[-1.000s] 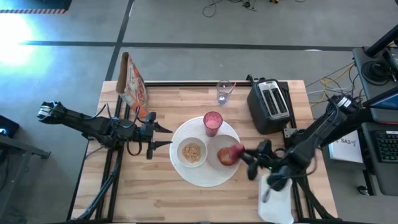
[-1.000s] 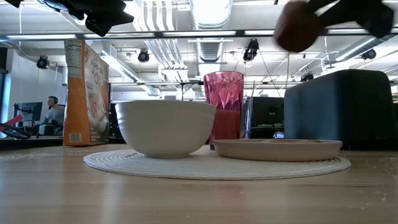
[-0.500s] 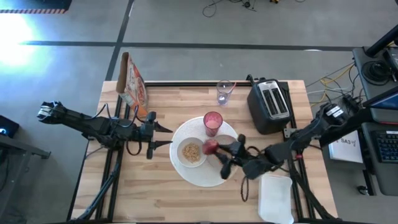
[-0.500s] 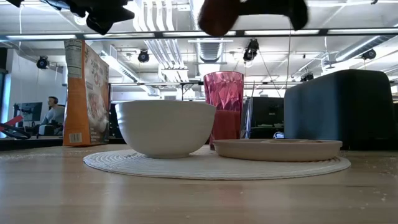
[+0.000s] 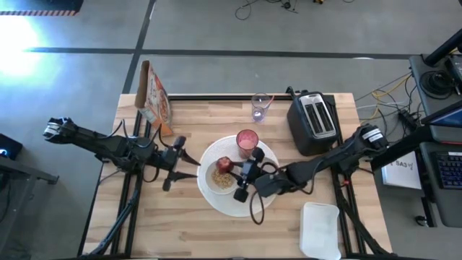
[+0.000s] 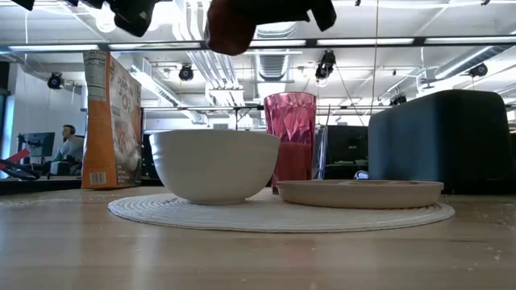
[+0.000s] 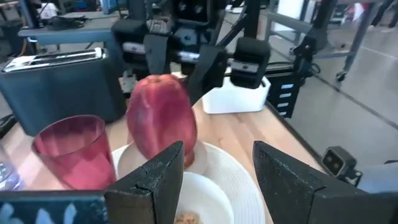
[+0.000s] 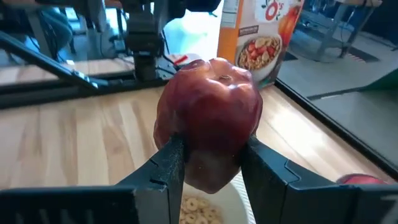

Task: Arrange a breakfast setting
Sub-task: Put the apple on the white placemat to the top left of the red cup

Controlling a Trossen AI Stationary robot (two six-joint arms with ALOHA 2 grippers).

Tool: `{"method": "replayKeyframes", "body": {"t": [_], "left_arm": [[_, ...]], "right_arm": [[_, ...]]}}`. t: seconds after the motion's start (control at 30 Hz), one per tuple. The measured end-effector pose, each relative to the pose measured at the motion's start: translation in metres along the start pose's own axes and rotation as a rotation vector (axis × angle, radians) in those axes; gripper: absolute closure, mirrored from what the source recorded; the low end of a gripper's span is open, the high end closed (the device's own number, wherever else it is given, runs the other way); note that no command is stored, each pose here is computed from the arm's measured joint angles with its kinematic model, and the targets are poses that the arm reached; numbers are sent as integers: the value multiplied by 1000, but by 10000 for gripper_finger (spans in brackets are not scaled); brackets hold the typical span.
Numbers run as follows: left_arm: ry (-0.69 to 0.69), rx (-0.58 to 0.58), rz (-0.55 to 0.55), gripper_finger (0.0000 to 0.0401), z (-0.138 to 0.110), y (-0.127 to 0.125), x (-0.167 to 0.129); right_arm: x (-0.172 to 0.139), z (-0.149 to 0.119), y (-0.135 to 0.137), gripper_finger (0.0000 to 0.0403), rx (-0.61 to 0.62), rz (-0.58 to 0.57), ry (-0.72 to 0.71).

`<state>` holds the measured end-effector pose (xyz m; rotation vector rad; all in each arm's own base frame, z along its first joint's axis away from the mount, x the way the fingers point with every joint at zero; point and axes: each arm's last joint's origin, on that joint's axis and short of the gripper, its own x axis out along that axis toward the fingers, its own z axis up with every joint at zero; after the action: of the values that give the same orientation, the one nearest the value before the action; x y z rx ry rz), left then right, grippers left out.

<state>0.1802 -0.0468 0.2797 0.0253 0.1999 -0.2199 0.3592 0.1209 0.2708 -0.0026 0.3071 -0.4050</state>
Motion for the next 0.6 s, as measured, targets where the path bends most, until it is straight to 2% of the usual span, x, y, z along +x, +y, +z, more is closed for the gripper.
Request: {"method": "replayKeyframes", "body": {"t": [0.1,0.2,0.37,0.6], "left_arm": [[8,-4,23,225,-1,1,0],[15,-81,27,225,-2,1,0],[24,3,-16,224,-3,-1,2],[-17,47,24,194,1,0,10]], "right_arm": [[-2,5,0,277,-23,-9,36],[-4,10,-1,281,-8,-14,41],[-5,12,-3,286,-10,-10,37],[-6,11,-3,284,-12,-9,41]]}}
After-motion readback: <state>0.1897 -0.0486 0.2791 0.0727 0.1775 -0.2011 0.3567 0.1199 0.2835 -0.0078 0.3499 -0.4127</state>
